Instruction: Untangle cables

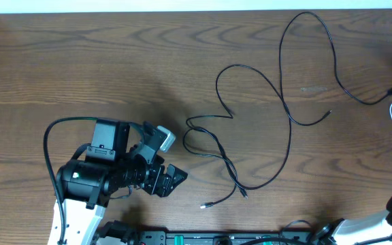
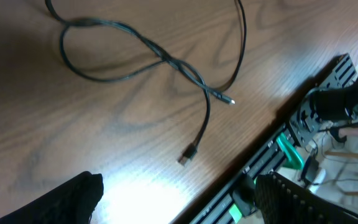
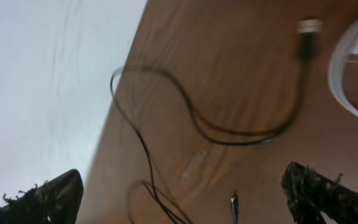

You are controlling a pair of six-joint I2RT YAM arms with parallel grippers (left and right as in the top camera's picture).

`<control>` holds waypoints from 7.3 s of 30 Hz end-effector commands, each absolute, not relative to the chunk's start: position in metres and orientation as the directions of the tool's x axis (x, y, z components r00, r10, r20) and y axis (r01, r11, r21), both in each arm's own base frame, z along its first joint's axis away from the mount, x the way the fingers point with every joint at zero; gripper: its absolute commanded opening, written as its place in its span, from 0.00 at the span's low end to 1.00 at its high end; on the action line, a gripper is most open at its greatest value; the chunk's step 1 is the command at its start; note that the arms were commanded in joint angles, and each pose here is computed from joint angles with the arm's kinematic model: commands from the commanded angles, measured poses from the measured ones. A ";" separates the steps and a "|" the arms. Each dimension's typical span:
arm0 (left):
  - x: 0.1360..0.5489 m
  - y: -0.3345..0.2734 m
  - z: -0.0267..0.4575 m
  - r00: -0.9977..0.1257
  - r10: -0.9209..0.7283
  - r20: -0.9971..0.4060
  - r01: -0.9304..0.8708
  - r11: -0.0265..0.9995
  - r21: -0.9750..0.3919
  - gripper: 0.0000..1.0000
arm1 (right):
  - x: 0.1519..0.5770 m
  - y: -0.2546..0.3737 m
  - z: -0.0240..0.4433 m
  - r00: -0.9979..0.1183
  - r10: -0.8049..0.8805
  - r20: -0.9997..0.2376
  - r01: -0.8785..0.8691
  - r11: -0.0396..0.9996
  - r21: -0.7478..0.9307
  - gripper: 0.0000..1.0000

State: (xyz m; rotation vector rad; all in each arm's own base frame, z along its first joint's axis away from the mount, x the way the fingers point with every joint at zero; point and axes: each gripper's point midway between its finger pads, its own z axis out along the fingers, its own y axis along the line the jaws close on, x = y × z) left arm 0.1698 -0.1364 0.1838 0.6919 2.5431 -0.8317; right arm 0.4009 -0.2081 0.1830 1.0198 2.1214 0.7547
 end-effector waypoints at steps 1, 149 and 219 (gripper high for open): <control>0.170 -0.139 0.187 -0.799 0.334 -0.500 0.569 0.688 -0.451 0.84 | 0.422 -0.158 0.189 -0.662 0.524 -0.536 0.138 0.788 0.600 0.99; 0.161 -0.137 0.183 -0.821 0.338 -0.460 0.548 0.692 -0.469 0.85 | 0.479 0.012 0.166 -0.488 0.198 -0.850 -0.033 0.969 0.244 0.01; 0.232 -0.124 0.241 -0.699 0.146 -0.700 0.488 0.813 -0.318 0.86 | 0.359 0.129 0.081 -0.791 -0.284 -0.543 -0.487 0.829 0.276 0.99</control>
